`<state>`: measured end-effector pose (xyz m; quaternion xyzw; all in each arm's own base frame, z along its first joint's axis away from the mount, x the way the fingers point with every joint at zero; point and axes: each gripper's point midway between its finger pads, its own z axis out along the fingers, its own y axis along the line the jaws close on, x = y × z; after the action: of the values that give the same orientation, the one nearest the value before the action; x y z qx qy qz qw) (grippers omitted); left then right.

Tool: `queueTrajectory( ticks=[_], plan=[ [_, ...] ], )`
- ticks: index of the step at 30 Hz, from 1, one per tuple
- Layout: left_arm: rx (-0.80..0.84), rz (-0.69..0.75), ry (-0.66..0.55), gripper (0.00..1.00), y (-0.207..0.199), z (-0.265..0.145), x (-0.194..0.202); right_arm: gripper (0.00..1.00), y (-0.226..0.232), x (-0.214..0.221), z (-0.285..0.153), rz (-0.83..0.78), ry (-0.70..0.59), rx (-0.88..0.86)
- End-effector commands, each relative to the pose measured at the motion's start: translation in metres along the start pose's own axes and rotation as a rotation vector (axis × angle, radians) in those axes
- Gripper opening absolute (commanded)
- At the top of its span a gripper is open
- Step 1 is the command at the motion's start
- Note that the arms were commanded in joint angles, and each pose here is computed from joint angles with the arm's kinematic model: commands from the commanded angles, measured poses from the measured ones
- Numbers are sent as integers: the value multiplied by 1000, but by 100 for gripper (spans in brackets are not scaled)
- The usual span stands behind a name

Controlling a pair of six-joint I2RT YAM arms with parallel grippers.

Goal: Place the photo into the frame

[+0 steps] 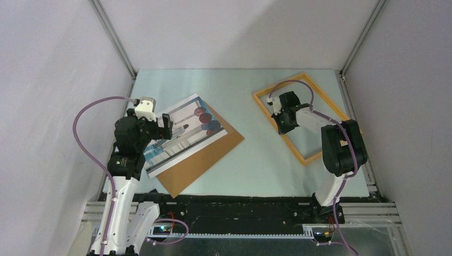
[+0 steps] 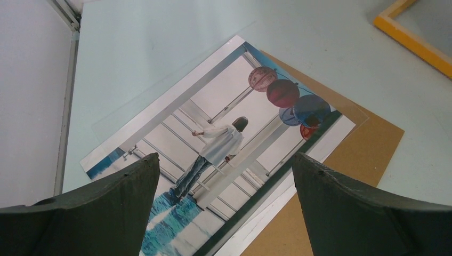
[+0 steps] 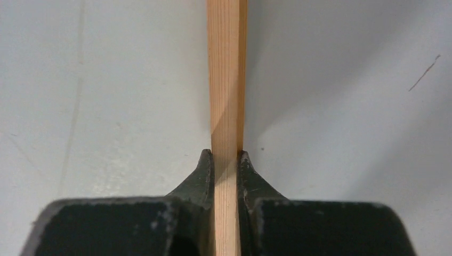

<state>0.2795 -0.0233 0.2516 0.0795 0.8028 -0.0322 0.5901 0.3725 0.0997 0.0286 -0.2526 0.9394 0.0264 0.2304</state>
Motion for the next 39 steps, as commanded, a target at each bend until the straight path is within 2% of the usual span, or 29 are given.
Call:
queueTrajectory(
  ticks=[1,7,13,21,28,31,33,35,36,38,39],
  plan=[
    [-18,24,-66,98,5,-7,-23,3,38,-7,-5,150,41,-77],
    [-51,38,-44,98,11,-5,-16,0,85,-9,4,177,84,-168],
    [-73,33,9,98,16,5,-1,0,122,-14,19,281,133,-268],
    [-65,43,79,98,18,20,14,0,152,-14,39,452,182,-336],
    [-12,68,134,98,12,34,25,2,169,-30,44,534,149,-369],
    [-8,81,150,98,13,37,29,6,178,-33,45,544,143,-379],
    [-10,88,159,98,14,38,31,13,180,-32,44,538,146,-379],
    [-16,97,166,98,15,39,33,23,179,-32,42,523,141,-372],
    [-21,105,167,98,17,39,33,33,175,-34,40,507,126,-360],
    [-43,112,177,98,21,39,35,45,170,-41,32,474,91,-349],
    [-54,115,182,98,23,39,36,48,168,-43,29,463,77,-338]
  ],
)
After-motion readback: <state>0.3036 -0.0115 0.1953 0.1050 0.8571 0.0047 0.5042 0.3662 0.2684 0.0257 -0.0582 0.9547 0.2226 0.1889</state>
